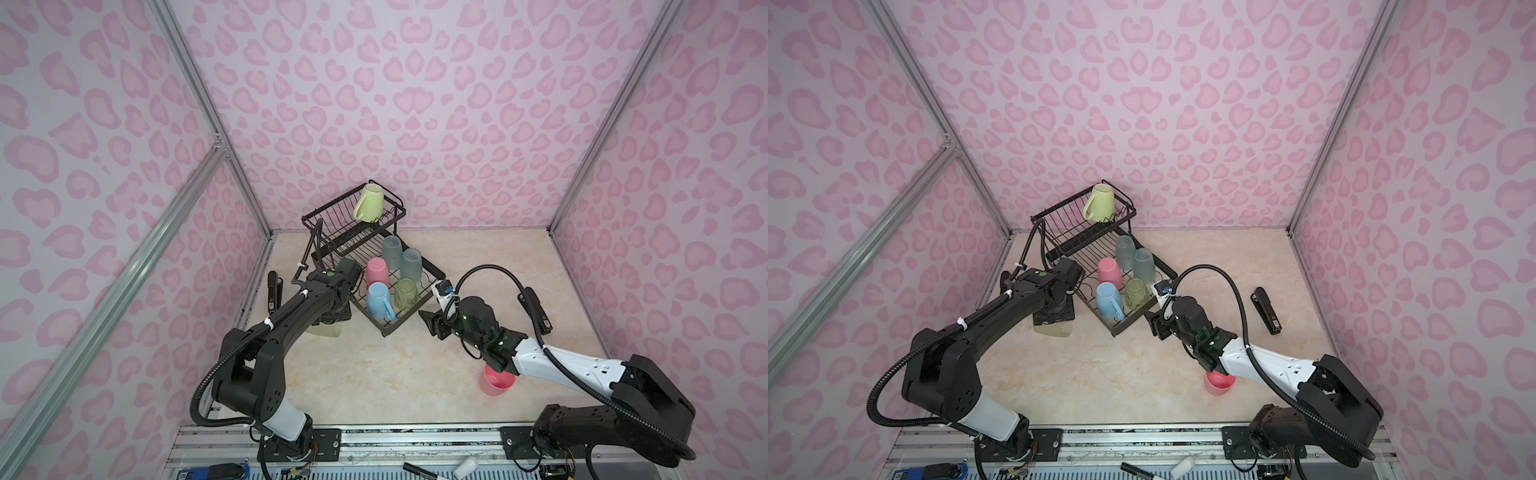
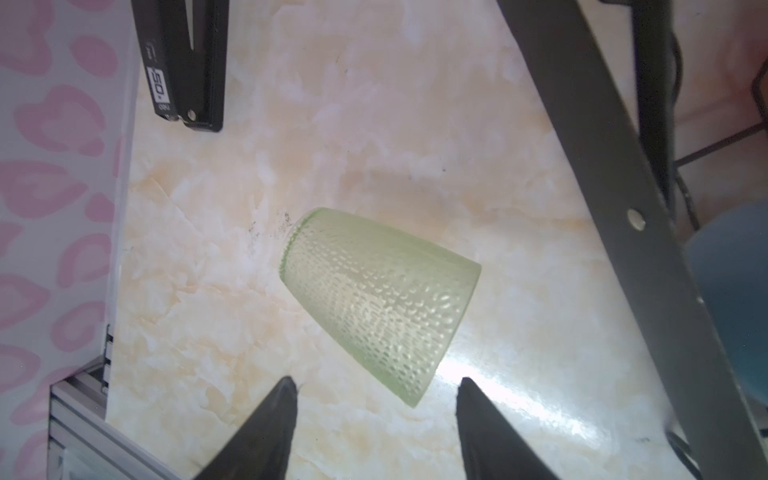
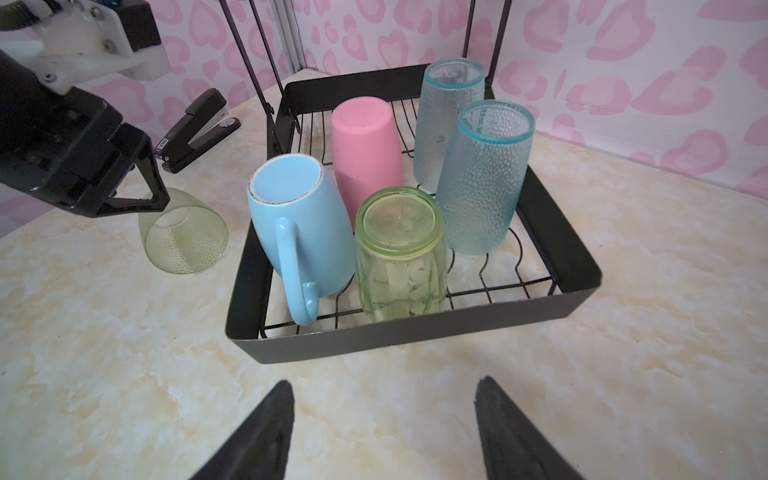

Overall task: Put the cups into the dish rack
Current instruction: 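Lower the open left gripper around the green glass's body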

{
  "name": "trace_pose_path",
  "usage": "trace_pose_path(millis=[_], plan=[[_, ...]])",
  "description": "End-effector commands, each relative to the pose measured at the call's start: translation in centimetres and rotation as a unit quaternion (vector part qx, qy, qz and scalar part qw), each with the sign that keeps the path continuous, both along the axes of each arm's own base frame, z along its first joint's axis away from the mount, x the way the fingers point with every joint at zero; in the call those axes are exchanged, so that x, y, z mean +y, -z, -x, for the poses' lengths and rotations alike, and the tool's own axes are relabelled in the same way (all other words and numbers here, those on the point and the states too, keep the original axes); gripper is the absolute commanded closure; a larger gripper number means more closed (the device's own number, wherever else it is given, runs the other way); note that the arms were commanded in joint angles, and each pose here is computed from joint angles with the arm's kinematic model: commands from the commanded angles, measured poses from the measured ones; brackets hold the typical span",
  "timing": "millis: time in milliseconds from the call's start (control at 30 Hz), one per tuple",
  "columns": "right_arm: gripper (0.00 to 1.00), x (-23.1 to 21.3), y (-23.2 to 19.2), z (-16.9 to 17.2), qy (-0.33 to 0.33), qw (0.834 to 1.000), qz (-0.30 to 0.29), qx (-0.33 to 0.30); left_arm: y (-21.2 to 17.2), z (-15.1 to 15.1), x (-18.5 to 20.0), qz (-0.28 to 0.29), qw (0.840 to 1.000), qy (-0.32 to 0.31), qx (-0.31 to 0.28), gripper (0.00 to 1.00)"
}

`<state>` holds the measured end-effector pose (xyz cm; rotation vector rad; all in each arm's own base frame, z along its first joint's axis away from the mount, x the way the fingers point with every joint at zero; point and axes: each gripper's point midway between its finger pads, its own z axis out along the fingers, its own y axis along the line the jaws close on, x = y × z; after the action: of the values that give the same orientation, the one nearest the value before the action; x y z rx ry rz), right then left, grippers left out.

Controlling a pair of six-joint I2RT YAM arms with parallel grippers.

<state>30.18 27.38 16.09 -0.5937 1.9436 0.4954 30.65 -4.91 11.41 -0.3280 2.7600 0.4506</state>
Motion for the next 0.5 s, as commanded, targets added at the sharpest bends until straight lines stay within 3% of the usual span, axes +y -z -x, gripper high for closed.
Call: trace_pose_path(millis=[0, 267, 467], plan=[[0.31, 0.2, -0.5, 0.0, -0.006, 1.0, -0.005, -0.01, -0.8, -0.4, 0.6, -0.054, 0.998, 0.028, -0.019, 0.38], [0.32, 0.3, -0.9, 0.2, -0.01, 1.0, -0.007, -0.015, 0.9, -1.5, -1.0, -0.147, 0.985, 0.093, 0.012, 0.41], [0.32, 0.2, -0.7, 0.2, -0.009, 1.0, -0.007, -0.015, 1.7, -1.7, -0.6, -0.204, 0.972, 0.106, 0.041, 0.45]])
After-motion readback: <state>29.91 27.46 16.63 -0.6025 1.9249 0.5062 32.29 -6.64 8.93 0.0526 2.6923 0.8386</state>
